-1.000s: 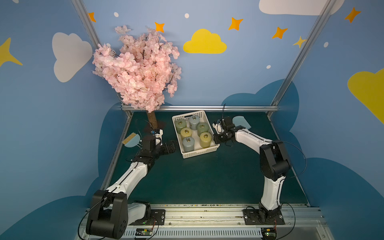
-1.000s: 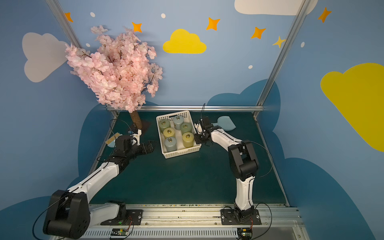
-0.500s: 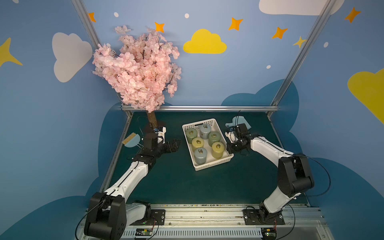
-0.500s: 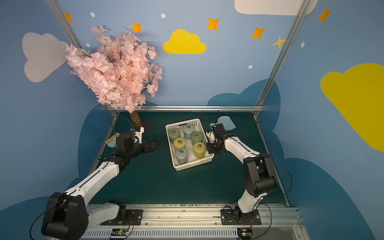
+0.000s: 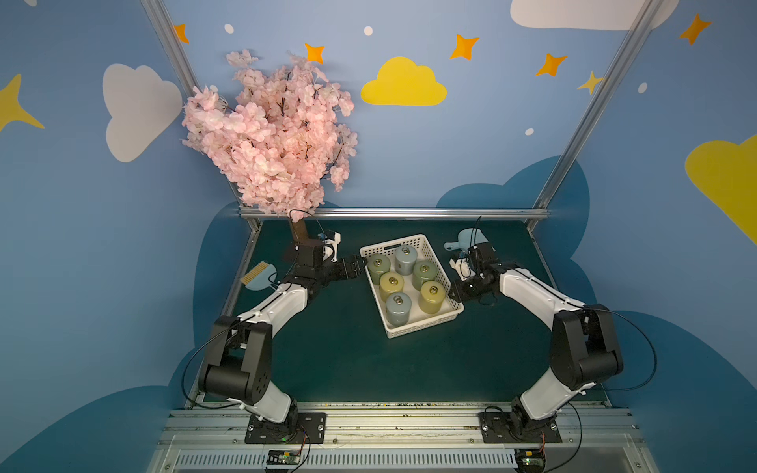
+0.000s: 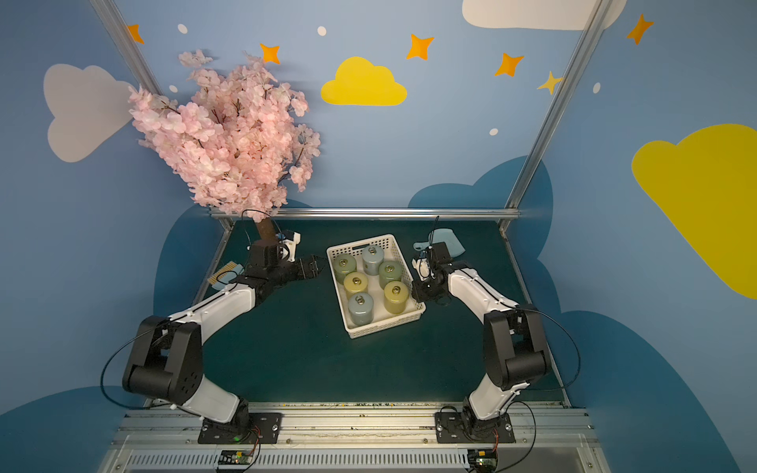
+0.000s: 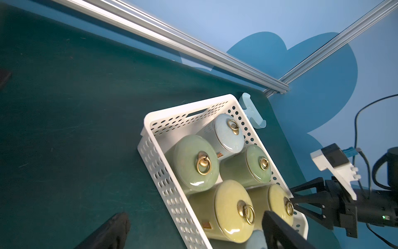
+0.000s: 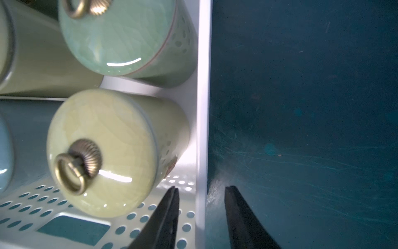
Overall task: Take the tea canister out of the basket
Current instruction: Move the basket to the center of the board, then adjust the basket at the center of the board.
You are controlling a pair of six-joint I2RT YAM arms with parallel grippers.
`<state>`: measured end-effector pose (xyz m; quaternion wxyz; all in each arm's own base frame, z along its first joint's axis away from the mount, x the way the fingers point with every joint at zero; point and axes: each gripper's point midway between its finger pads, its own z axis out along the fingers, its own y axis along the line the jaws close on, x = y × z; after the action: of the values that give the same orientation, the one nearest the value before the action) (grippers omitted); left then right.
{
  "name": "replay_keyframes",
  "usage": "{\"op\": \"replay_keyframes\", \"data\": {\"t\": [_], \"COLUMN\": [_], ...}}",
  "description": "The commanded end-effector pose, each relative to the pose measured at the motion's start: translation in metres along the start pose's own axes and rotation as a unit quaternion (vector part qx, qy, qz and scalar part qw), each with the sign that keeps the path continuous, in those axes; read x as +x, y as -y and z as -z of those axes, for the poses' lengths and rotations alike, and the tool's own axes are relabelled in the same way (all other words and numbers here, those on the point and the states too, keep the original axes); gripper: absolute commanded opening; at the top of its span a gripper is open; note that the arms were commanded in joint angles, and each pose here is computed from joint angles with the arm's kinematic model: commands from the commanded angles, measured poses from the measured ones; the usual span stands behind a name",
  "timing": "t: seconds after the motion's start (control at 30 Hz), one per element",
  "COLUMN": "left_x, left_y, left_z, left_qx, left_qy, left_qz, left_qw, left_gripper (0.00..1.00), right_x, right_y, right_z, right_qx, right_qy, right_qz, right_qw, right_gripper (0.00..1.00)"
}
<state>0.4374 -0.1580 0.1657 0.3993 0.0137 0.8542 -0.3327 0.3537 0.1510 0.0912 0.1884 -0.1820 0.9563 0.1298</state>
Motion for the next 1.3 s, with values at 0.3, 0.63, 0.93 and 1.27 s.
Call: {"op": "replay_keyframes", "data": {"t": [0.3,0.63,0.93,1.27], "left_x": [-0.03,-0.039,-0.037,-0.014], "left_y": [-0.024,-0.027,-0.007,0.003], "left_z": [-0.059,-0.1,-0.109,-0.111], "left_qx": [0.004,0.059,0.135,0.184], "left_qy": [0.032,0.038,0.0,-0.06], "left_qz": [-0.004,0.003,0.001,0.01], "left_qw": [0.999,0.998,0.991,0.981], "left_gripper": [1.0,1.0,0.99,0.98], "right_x": [-0.007,0.019,0.038,0.04], "right_y": [-0.011,-0.024,-0.039,-0.039], "right_z": [0.064,0.085,0.064,0.052], "right_qx": [0.019,0.029,0.013,0.014], "right_qy": [0.098,0.111,0.087,0.069], "right_qz": [-0.075,-0.178,-0.232,-0.262], "right_qw": [0.992,0.977,0.969,0.963], "right_gripper": [0.98,0.98,0.95,0.95]}}
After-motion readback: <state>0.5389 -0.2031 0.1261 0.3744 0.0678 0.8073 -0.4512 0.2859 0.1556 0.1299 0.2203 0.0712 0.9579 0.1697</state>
